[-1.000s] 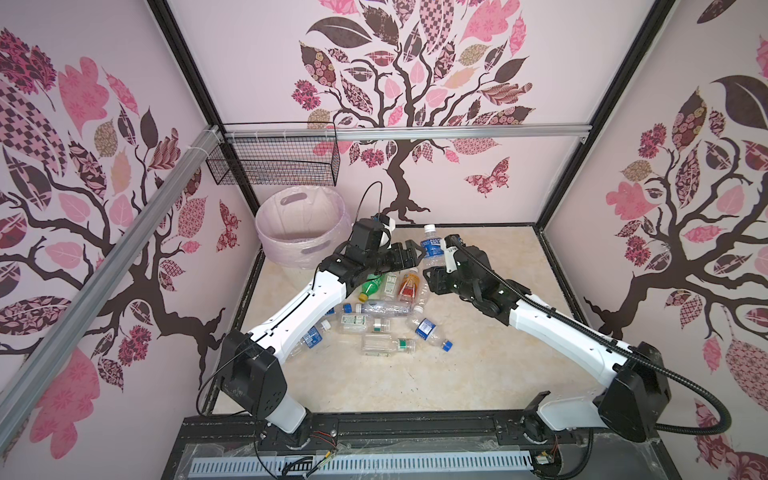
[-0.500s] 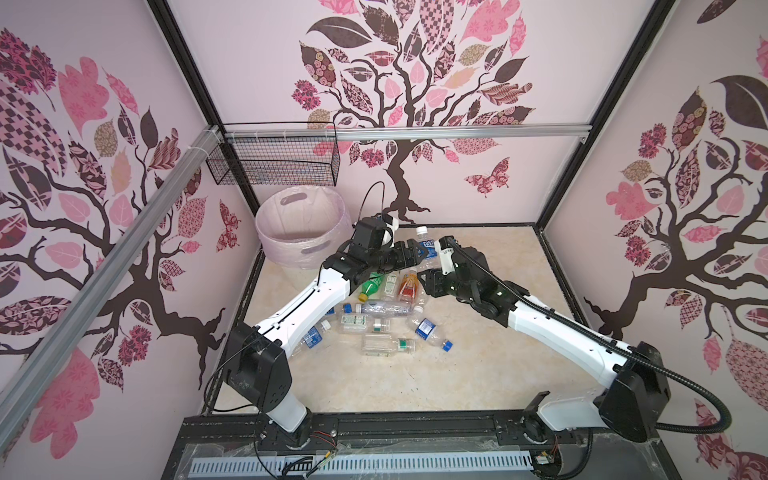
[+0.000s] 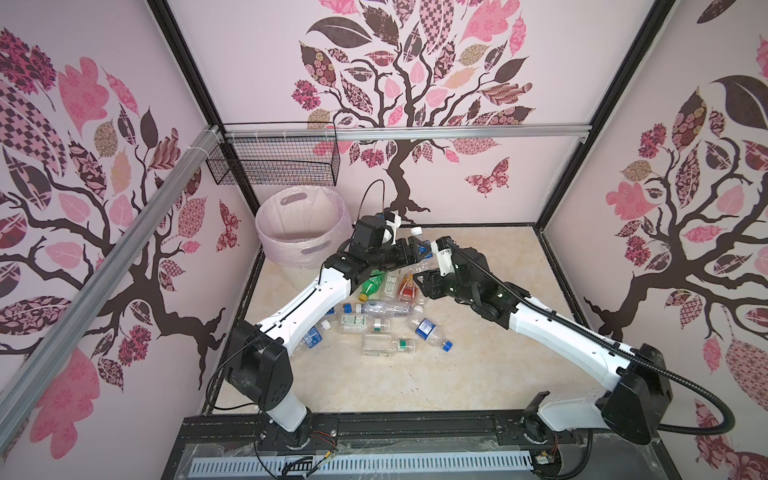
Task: Throw the plastic bottles in the bin
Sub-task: 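Grasp the bottle's white cap with the left gripper while the right holds it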
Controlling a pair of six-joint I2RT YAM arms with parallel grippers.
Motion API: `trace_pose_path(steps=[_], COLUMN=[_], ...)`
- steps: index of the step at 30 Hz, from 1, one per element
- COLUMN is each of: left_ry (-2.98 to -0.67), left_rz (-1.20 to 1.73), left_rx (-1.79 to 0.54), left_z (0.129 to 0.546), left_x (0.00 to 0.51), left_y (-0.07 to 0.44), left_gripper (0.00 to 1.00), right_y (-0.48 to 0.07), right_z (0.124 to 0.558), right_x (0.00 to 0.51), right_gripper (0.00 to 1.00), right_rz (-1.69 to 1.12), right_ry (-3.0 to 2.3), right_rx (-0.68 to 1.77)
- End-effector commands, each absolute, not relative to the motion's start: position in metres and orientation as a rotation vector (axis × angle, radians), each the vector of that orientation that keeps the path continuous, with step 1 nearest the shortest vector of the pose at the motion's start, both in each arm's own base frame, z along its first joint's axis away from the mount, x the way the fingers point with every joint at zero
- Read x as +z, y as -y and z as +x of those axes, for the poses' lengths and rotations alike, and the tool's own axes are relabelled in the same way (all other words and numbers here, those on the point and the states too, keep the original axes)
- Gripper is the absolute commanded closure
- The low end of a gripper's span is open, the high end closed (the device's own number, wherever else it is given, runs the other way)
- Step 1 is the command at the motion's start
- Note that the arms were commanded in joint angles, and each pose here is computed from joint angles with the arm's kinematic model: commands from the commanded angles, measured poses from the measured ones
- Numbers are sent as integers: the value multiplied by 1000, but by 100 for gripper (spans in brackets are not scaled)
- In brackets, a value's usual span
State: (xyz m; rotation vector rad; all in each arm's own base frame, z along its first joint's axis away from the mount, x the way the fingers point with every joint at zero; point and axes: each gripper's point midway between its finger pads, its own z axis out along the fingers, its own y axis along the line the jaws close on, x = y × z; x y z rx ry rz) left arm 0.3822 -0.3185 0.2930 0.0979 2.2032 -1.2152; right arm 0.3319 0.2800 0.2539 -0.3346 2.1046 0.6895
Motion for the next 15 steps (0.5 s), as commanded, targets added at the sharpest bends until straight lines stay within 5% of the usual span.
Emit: trace_pose_path(steps=[1,15], left_ry=[-2174,-2181], left_rz=[102,81], left_rx=[-1231,-1197], left_z=[387,388], left_x=[299,290], left_y=[319,313], left_gripper=[25,43], right_y=[-286,-290], right_z=[328,327], right_x=[291,289], right_gripper=[44,40], right_rz=[-338,-350], right_ry=[-2013,-2018], right_rx=[760,766])
